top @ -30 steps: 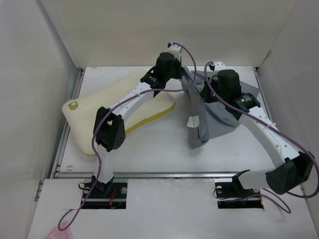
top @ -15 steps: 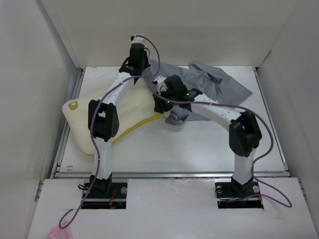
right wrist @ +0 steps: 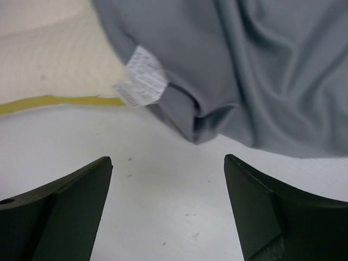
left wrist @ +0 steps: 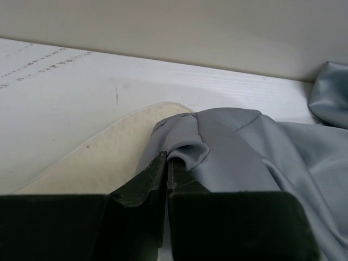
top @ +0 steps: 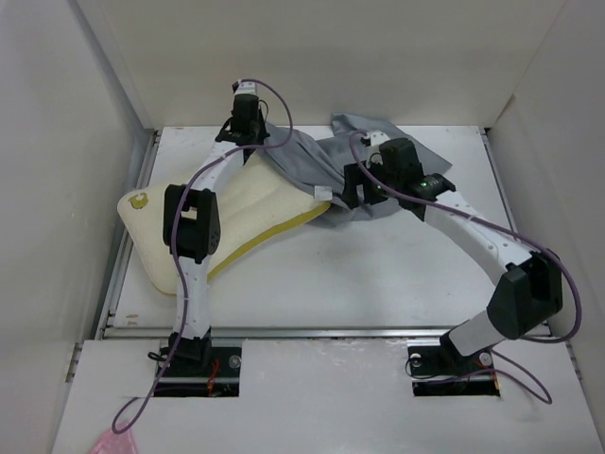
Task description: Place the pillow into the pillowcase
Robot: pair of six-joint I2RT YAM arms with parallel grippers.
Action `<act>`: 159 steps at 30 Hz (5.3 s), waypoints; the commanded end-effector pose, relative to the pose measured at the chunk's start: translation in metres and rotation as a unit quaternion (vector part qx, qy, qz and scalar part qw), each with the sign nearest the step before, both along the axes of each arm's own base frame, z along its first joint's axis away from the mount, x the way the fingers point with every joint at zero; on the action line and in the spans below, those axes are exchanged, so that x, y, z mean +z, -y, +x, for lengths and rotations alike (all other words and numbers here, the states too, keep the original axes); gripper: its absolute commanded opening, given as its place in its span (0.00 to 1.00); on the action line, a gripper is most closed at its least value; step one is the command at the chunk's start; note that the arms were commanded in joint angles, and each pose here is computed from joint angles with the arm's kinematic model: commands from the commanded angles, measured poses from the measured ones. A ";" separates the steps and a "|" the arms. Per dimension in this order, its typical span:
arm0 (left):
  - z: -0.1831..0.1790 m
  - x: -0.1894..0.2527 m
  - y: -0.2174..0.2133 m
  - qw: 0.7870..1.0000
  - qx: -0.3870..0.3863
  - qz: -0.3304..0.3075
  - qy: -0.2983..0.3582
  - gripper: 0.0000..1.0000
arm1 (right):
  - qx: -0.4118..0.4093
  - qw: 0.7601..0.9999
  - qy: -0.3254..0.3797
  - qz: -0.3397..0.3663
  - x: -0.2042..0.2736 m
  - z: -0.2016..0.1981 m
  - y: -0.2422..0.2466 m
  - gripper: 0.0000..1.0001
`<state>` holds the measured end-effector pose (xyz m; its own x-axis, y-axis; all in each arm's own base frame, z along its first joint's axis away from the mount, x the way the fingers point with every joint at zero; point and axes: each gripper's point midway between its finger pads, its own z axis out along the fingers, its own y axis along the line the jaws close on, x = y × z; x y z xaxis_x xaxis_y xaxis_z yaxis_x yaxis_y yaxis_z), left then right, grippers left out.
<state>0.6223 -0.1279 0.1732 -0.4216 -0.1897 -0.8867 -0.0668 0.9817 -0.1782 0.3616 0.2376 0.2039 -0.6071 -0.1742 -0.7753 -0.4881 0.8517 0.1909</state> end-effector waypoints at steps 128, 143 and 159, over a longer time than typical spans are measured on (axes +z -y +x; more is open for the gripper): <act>-0.159 0.030 -0.004 0.996 -0.020 -0.031 -0.080 1.00 | -0.071 0.968 0.094 -0.220 -0.068 0.034 0.002 1.00; -0.145 0.007 0.010 0.991 -0.053 -0.024 -0.118 1.00 | -0.042 0.988 0.032 -0.145 -0.104 0.077 0.026 0.30; -0.117 -0.069 0.070 0.974 -0.078 0.013 -0.211 1.00 | -0.209 0.965 0.020 -0.155 -0.008 0.058 0.108 0.00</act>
<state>0.5020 -0.2009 0.1036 -0.7548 -0.0490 -0.6541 0.0499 0.9900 -0.1317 0.4304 0.1576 0.1577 -0.6548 -0.2109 -0.7258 -0.2079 0.9735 -0.0953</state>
